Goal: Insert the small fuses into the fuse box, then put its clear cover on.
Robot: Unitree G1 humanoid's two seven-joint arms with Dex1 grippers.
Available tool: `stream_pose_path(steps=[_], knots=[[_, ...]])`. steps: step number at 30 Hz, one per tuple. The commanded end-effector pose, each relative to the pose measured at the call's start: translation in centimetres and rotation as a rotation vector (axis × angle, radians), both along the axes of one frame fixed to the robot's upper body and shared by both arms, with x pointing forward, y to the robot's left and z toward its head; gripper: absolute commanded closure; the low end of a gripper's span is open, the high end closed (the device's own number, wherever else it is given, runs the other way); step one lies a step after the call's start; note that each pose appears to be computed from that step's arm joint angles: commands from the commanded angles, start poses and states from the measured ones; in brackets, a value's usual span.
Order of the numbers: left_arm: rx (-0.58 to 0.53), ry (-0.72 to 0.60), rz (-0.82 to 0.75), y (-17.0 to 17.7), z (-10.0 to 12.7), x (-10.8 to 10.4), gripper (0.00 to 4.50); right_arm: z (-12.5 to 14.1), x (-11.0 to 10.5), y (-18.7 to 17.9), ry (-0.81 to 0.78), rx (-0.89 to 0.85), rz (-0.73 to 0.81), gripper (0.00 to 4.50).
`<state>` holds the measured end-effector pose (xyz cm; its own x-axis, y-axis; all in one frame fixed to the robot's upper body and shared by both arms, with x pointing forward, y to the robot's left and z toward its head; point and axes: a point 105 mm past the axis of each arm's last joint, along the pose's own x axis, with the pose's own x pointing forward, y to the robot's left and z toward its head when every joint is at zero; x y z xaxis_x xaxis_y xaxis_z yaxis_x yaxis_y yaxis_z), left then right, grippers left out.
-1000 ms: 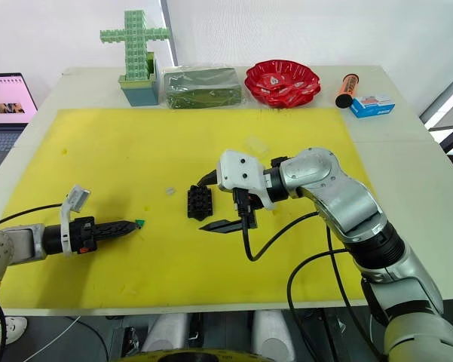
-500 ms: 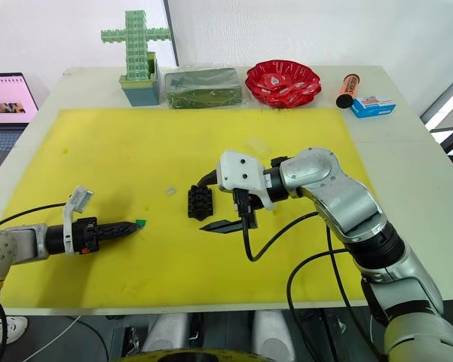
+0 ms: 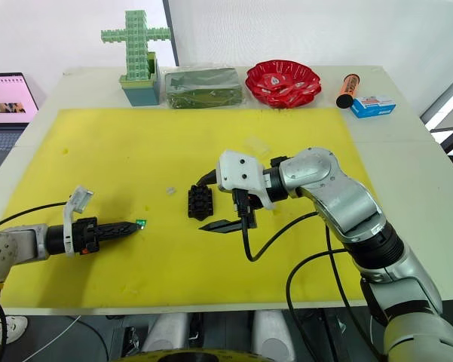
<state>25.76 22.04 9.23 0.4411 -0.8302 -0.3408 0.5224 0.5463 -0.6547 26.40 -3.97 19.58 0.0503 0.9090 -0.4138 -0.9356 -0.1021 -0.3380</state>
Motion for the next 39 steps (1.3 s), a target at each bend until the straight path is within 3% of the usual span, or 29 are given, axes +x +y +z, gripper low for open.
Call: stream_pose_path(steps=[1,15,21,27,39], knots=[[0.004,-0.049,-0.005,-0.1,0.8,0.2,4.34,0.7,-0.3,0.1,-0.033,0.013,0.014,0.0],[-0.05,-0.242,-0.097,-2.5,5.3,0.2,4.34,1.1,0.0,-1.1,-0.017,0.016,-0.015,0.0],[0.009,-0.239,-0.085,-1.8,4.4,1.0,4.34,1.1,-0.1,-1.4,-0.019,0.01,-0.038,0.0],[0.042,-0.258,-0.01,0.3,5.0,3.0,4.34,1.0,-0.2,-1.3,-0.019,0.012,-0.05,0.0],[0.036,-0.199,-0.091,-0.8,3.6,1.7,4.34,0.8,-0.4,-1.1,-0.018,0.008,-0.043,0.0]])
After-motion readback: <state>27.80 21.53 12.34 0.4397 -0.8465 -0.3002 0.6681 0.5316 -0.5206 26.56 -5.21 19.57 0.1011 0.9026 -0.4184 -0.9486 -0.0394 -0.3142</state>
